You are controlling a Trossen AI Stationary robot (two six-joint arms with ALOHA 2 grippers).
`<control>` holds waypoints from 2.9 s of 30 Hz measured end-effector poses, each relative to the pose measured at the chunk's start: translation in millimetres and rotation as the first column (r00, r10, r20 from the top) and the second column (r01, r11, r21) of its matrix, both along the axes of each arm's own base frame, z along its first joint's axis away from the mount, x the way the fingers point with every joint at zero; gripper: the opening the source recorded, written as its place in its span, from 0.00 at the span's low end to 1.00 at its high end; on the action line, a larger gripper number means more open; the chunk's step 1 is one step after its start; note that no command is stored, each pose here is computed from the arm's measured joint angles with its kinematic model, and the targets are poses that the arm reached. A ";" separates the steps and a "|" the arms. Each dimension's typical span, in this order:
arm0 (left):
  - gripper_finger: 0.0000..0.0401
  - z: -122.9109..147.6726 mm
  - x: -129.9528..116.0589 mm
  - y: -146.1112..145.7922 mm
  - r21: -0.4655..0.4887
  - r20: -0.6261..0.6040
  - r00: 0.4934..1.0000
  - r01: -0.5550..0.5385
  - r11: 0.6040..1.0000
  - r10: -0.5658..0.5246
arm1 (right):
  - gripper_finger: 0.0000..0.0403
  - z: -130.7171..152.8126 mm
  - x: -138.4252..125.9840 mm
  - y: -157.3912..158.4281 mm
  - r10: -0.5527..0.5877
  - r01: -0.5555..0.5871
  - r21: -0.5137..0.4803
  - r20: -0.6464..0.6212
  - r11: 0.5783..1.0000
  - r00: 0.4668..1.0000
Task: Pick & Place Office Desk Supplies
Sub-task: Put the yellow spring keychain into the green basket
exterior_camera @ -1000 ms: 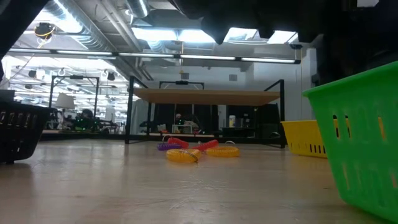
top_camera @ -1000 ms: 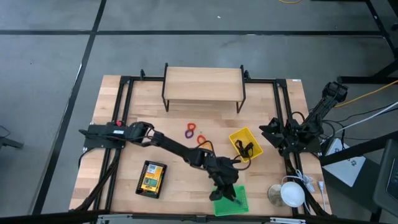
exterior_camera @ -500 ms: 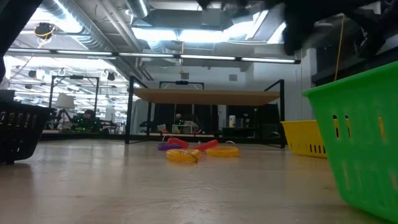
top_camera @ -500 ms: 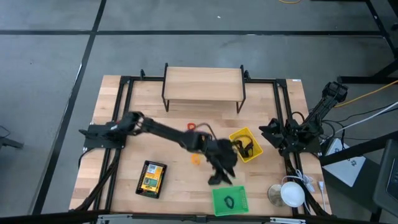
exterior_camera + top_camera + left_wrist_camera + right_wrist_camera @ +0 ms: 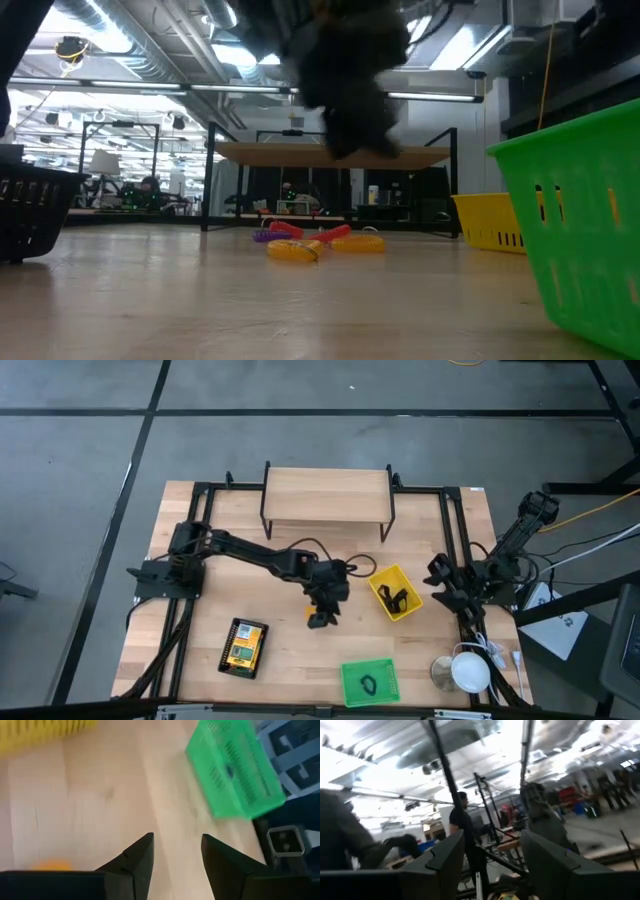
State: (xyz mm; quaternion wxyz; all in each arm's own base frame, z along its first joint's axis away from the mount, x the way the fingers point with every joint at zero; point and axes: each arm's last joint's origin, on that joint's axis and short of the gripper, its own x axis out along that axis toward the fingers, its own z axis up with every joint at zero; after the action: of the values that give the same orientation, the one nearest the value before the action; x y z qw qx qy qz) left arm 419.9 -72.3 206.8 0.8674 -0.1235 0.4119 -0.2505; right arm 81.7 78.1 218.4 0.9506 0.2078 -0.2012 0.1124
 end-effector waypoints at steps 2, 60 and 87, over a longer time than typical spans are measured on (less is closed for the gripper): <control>0.39 -10.0 -7.4 3.5 -0.003 -0.044 0.999 -0.024 1.000 0.024 | 0.49 -0.5 0.1 1.4 0.013 -0.011 -0.066 0.018 0.998 1.000; 0.37 -51.5 -29.8 9.3 0.293 -0.271 0.947 -0.089 0.952 0.172 | 0.49 -44.3 -13.6 -12.5 0.180 -0.242 -0.141 -0.355 0.960 0.918; 0.03 -62.1 -25.3 -4.3 0.175 -0.337 0.923 -0.132 0.976 0.185 | 0.49 -44.2 -13.6 -12.5 0.161 -0.236 -0.189 -0.345 0.953 0.925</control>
State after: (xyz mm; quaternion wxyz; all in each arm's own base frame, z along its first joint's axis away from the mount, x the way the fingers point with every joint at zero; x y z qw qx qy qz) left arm 394.6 -76.5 144.7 0.8039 -0.1342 0.5665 -0.1217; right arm 68.1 65.6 174.3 0.9718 0.1329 -0.0049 0.1949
